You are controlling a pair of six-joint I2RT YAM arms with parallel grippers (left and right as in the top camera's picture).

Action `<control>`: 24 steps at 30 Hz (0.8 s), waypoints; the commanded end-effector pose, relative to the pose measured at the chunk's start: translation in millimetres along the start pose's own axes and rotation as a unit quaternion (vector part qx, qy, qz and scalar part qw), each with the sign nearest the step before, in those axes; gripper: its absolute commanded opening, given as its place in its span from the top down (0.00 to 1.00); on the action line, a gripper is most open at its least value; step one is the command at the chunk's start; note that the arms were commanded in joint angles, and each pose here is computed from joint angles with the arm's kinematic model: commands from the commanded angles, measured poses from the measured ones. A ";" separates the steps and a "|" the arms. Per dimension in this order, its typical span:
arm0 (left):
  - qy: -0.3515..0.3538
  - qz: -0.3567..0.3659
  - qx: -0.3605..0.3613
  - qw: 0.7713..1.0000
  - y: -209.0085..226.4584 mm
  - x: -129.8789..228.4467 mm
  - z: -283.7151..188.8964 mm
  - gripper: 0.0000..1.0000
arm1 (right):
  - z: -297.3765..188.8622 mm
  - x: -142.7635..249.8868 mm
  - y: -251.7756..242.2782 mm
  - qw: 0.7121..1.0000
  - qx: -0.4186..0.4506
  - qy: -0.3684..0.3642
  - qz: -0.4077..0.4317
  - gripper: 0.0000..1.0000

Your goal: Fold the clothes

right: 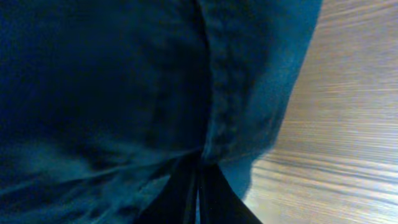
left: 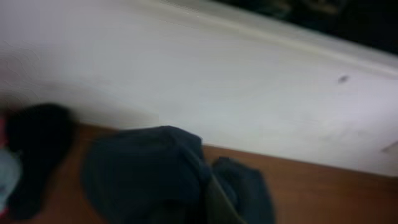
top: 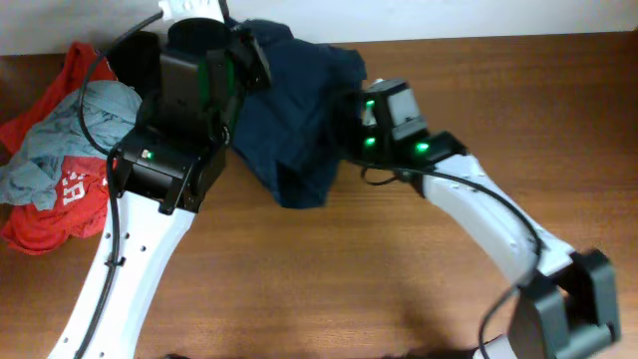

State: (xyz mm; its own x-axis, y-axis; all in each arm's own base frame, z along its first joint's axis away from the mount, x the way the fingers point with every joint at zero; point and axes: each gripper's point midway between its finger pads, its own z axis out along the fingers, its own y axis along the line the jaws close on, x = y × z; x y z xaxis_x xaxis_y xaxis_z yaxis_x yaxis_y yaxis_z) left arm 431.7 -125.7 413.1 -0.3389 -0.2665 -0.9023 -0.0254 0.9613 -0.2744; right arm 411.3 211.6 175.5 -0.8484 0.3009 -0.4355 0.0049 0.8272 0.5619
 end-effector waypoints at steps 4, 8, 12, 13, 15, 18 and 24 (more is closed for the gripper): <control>0.016 0.010 -0.067 0.998 37.7 1.2 -2.8 0.53 | -60.5 -24.0 -21.5 0.999 0.006 -0.030 -0.024 0.96; 0.062 0.022 -0.101 0.993 59.3 22.8 4.1 0.25 | -79.6 -38.2 -47.2 0.998 0.028 -0.048 -0.004 0.96; 0.110 0.033 -0.130 0.985 76.8 46.8 12.3 0.13 | -85.9 -45.5 -65.9 0.998 0.045 -0.054 0.008 0.96; 0.123 0.037 -0.135 0.982 79.8 53.7 13.7 0.13 | -86.7 -45.9 -68.9 0.997 0.049 -0.054 0.008 0.96; 0.163 0.050 -0.139 0.976 82.9 74.1 18.6 0.07 | -88.1 -47.8 -73.1 0.997 0.054 -0.057 0.004 0.96; 0.221 0.079 -0.106 0.966 75.7 101.3 23.4 0.07 | -89.2 -49.8 -77.9 0.996 0.066 -0.062 0.005 0.96; 0.351 0.138 -0.006 0.926 55.8 162.6 22.3 0.08 | -90.1 -48.7 -87.0 0.994 0.090 -0.063 0.005 0.96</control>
State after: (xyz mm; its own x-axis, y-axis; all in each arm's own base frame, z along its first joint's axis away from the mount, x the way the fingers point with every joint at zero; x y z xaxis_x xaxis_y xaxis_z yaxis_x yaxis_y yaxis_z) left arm 405.3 -92.8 263.2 -0.8105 -0.0403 -0.5844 -0.0375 0.9992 -0.0169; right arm 404.5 92.3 204.8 -0.7965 0.3607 -0.4852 0.1112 0.8763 0.4688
